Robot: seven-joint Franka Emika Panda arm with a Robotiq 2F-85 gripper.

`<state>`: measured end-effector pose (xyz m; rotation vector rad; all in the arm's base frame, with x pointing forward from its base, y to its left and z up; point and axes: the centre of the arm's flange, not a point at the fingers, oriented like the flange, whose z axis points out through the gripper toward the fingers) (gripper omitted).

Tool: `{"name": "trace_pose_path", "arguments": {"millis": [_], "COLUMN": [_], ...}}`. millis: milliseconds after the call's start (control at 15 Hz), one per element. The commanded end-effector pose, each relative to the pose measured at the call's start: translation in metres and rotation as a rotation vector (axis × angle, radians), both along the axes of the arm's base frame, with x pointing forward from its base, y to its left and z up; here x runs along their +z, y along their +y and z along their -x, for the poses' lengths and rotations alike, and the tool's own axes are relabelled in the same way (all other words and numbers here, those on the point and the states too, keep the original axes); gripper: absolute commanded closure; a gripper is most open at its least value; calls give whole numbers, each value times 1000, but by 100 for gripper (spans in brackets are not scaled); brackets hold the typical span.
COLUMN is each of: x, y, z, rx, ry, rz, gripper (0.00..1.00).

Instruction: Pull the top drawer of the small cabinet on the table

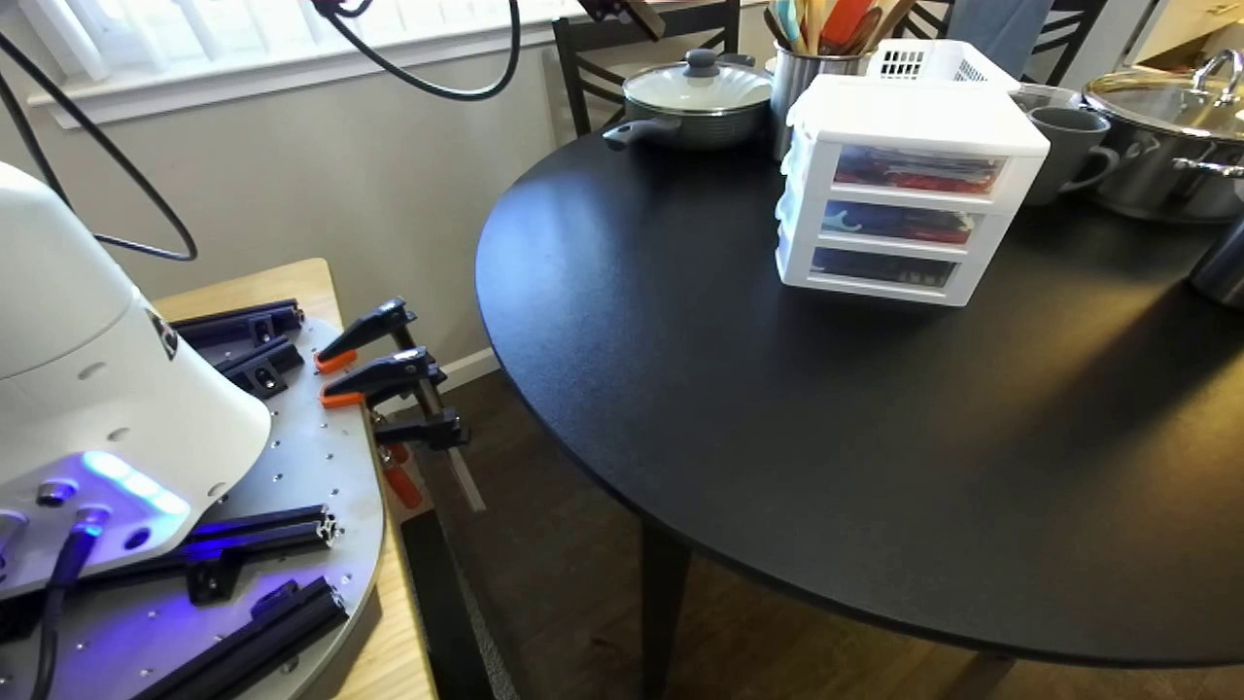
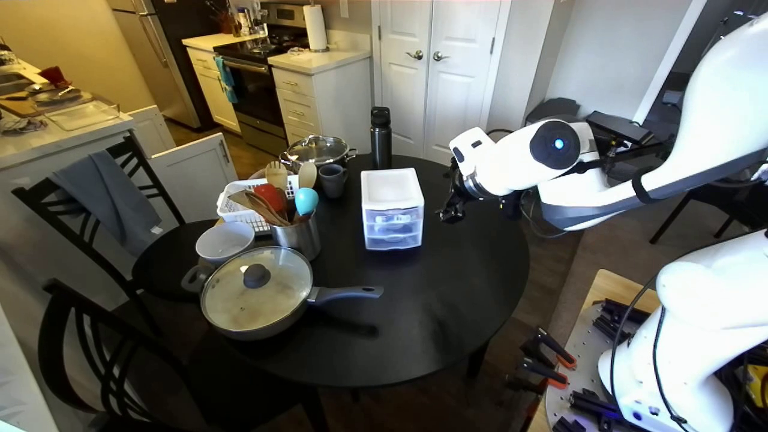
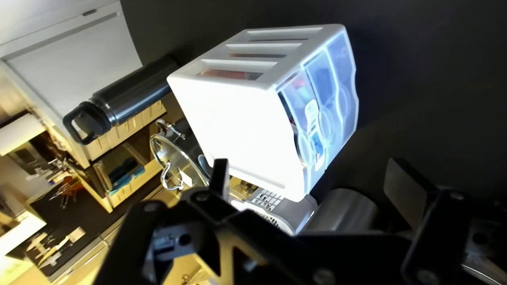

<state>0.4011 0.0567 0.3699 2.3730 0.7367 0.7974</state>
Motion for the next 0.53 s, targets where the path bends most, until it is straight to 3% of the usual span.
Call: {"name": "trace_pose_path", "arguments": {"millis": [0, 467], "x": [-48, -87], "y": [9, 37], "z": [-15, -33], "rx": [-17, -70], "ry": [-105, -153], "rz": [81, 178], "gripper": [0, 0]}}
